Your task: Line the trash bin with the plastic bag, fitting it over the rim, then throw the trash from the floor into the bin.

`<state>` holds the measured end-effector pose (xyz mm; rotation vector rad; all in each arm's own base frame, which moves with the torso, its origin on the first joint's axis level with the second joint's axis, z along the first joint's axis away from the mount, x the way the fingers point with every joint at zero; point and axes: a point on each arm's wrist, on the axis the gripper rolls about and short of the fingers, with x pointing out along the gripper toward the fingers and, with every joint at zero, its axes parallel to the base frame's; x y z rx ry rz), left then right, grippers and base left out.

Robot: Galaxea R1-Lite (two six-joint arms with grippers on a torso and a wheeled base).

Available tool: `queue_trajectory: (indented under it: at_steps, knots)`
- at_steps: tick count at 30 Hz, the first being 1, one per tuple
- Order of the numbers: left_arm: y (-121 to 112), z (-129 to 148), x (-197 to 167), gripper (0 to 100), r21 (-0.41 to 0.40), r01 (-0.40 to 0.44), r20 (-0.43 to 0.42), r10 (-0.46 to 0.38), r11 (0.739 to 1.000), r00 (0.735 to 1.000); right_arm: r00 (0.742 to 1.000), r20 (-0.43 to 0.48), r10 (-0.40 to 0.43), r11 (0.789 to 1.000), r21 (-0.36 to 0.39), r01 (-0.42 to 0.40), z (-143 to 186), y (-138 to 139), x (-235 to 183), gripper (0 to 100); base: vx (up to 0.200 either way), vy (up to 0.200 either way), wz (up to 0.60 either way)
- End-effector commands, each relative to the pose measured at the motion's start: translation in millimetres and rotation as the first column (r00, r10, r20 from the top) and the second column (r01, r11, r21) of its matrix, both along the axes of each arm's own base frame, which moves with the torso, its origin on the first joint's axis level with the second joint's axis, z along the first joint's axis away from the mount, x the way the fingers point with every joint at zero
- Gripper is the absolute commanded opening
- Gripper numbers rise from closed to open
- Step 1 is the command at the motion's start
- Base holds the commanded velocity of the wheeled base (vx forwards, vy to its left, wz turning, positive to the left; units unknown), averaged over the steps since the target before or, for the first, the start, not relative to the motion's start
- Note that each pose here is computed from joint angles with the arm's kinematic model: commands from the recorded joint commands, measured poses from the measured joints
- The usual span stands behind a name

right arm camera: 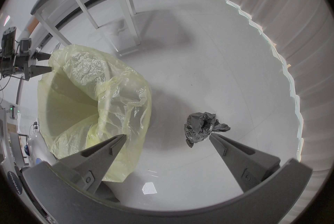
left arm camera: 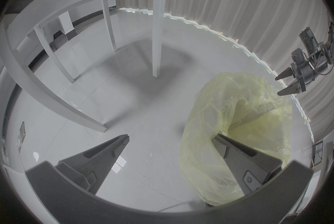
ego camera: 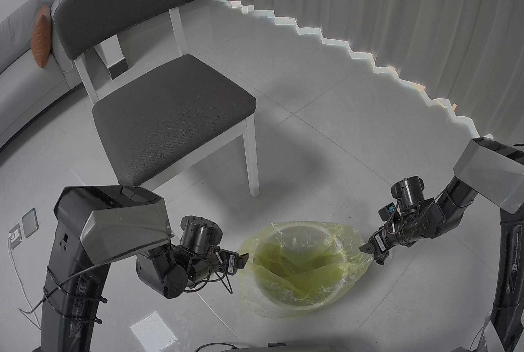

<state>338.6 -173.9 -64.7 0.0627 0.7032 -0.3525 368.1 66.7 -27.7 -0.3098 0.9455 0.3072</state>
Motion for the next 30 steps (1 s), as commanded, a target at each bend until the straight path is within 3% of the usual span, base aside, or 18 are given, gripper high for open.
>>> queue_trajectory:
  at_steps: [1, 8, 15, 25, 30]
  knots:
    - [-1, -2, 4, 100, -0.001, -0.003, 0.004, 0.003, 1.0, 1.0, 1.0, -0.02, 0.013, 1.0, -0.014, -0.013, -10, 1, 3, 100, 0.0, 0.0, 0.0]
    - [-6, 2, 0, 100, -0.007, 0.01, 0.018, -0.009, 1.0, 1.0, 0.998, -0.059, 0.029, 0.996, -0.08, -0.034, -35, 6, 8, 100, 0.0, 0.0, 0.0]
    - [-9, 9, -2, 100, -0.013, 0.017, 0.032, -0.017, 1.0, 0.999, 0.998, -0.059, 0.03, 0.997, -0.074, -0.035, -34, 8, 7, 100, 0.0, 0.0, 0.0]
    - [-7, 28, -5, 100, -0.038, 0.013, 0.058, -0.011, 0.999, 0.998, 0.998, 0.049, -0.032, 0.999, -0.016, 0.033, 26, -26, 9, 100, 0.0, 0.0, 0.0]
    - [-7, 32, -6, 100, -0.051, 0.005, 0.065, -0.002, 0.999, 0.998, 0.989, 0.123, -0.085, 0.996, 0.015, 0.084, 39, -47, 33, 100, 0.0, 0.0, 0.0]
